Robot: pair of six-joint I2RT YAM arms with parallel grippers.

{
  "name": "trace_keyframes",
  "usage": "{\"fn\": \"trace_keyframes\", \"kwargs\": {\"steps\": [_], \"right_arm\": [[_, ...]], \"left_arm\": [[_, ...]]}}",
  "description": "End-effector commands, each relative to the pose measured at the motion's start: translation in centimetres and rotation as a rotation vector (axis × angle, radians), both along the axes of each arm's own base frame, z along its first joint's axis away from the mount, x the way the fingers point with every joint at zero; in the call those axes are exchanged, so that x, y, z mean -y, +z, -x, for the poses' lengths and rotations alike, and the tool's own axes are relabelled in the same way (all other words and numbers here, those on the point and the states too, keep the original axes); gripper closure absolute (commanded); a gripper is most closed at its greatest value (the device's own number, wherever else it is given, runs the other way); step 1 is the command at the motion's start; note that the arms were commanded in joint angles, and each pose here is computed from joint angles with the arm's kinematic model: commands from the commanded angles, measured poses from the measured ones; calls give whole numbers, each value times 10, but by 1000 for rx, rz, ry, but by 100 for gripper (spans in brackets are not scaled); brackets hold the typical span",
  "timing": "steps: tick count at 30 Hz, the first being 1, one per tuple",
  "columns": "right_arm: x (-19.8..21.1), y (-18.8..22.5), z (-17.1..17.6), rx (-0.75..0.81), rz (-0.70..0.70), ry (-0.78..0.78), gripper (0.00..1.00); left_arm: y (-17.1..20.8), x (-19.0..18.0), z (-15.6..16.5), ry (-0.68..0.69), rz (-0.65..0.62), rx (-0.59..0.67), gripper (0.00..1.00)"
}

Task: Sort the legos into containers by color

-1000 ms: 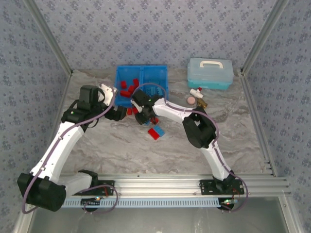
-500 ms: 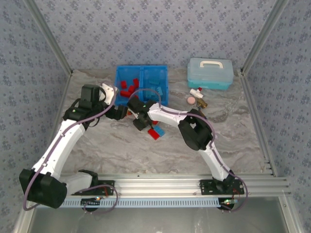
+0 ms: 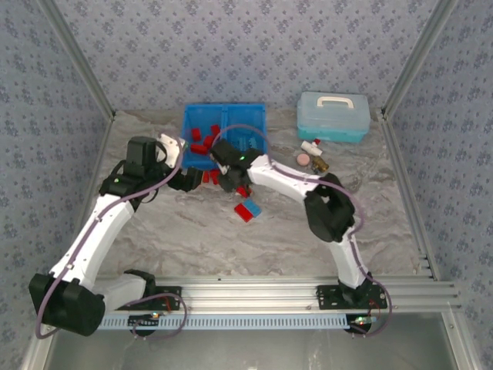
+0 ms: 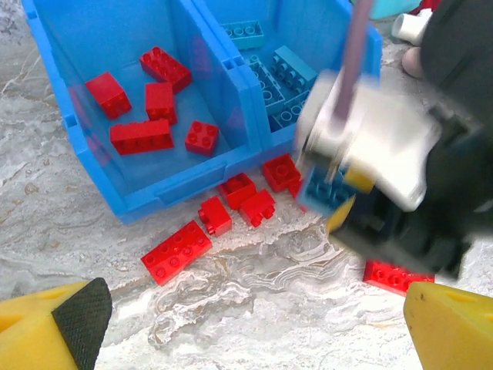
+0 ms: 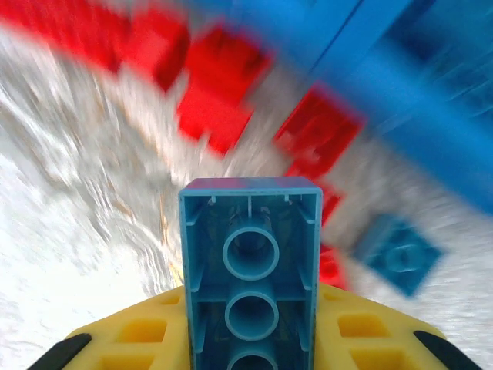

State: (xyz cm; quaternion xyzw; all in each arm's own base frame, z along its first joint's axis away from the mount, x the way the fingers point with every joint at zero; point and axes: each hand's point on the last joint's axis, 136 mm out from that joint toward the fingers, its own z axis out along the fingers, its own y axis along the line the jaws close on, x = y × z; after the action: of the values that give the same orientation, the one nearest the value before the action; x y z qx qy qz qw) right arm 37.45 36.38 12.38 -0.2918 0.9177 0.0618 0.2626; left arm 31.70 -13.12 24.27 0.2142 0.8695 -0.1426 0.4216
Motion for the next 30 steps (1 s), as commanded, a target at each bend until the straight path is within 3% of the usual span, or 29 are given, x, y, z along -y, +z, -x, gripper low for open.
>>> {"fn": "trace_keyframes", "kwargs": {"steps": [1,4,8,14,21,26,30], "right_arm": [[19,86,-49,184,-176,-149,70],[36,94,-91,225,-181,-239,70],[44,73,-131,208,-120,-288,70],[36,42,-168,180,-126,-310,69],[35,35,-182,163,-191,-359,60],[34,72,-177,206,-223,-348,47],[42,116,-167,240,-266,-353,46]], "left_arm": [[22,2,-2,-10,46,86,1],[22,-2,-3,3,40,86,1],[21,-7,-2,18,18,91,1],[13,-13,-2,29,-27,86,1],[10,-15,-2,26,-29,86,1],[9,-19,-1,37,-48,93,1],[1,-22,-4,46,-71,88,1]]}}
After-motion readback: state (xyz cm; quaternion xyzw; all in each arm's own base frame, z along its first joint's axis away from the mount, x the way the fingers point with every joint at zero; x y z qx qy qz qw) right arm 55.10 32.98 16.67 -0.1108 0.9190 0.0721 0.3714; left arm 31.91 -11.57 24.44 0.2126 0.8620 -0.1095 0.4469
